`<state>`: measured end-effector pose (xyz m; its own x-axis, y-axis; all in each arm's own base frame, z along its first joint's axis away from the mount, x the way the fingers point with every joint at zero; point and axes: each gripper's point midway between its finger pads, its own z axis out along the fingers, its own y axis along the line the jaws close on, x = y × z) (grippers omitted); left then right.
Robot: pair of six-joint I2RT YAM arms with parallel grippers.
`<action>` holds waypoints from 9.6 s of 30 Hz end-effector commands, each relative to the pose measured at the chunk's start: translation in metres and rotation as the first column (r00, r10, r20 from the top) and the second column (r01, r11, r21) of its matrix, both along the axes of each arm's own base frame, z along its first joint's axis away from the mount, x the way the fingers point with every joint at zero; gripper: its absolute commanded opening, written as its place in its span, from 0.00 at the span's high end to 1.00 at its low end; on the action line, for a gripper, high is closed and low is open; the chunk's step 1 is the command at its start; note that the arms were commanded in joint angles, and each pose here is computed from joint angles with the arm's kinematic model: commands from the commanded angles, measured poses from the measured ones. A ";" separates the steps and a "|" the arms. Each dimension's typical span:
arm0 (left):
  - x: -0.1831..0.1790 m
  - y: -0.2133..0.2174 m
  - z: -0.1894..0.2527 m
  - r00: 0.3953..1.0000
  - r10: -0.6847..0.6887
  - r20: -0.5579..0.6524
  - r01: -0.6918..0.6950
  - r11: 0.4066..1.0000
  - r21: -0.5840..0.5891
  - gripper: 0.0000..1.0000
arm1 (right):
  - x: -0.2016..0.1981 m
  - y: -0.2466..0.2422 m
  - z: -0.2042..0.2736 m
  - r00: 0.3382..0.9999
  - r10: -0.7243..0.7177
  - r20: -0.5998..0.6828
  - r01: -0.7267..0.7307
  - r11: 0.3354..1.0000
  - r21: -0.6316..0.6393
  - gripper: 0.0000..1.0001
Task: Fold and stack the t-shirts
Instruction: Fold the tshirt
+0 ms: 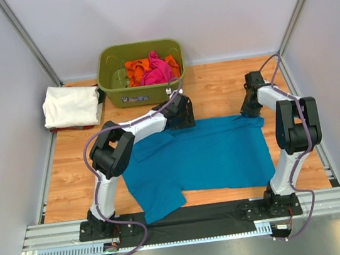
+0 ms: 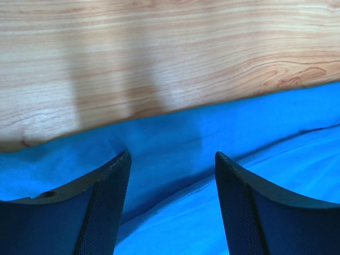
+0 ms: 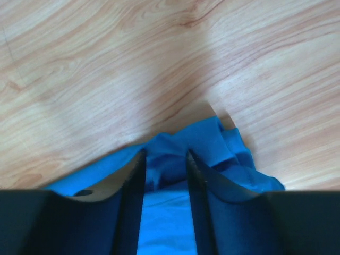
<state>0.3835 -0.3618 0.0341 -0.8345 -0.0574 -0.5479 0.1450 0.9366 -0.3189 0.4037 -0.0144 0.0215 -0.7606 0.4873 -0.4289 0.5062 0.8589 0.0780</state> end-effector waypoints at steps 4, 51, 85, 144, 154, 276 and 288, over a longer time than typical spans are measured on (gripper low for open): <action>0.010 -0.009 0.009 1.000 -0.011 0.005 0.011 1.000 -0.018 0.28 | 0.003 0.000 0.074 0.989 0.017 0.147 -0.016 1.000 -0.010 0.43; -0.038 -0.194 0.058 0.702 -0.595 0.391 0.707 0.647 -0.284 0.27 | 0.012 -0.006 0.004 0.997 0.078 -0.012 -0.079 0.994 -0.071 1.00; -0.020 -0.205 0.039 0.714 -0.582 0.390 0.691 0.677 -0.254 0.25 | 0.008 -0.002 0.000 0.996 0.088 -0.029 -0.090 0.995 -0.044 1.00; -0.038 -0.194 0.067 0.680 -0.581 0.447 0.705 0.686 -0.180 0.28 | 0.005 -0.006 0.000 0.997 0.042 -0.058 -0.045 0.997 -0.058 1.00; -0.043 -0.197 0.045 0.705 -0.601 0.376 0.700 0.674 -0.237 0.36 | 0.005 -0.006 -0.003 0.997 0.042 -0.064 -0.046 0.997 -0.060 1.00; -0.062 -0.256 0.042 0.673 -0.577 0.463 0.714 0.671 -0.203 0.60 | 0.007 -0.003 -0.019 0.994 0.028 -0.105 -0.030 0.999 -0.012 1.00; -0.078 -0.255 0.041 0.608 -0.650 0.456 0.781 0.594 -0.195 0.87 | 0.008 -0.006 -0.017 0.994 0.026 -0.106 -0.027 1.000 -0.010 1.00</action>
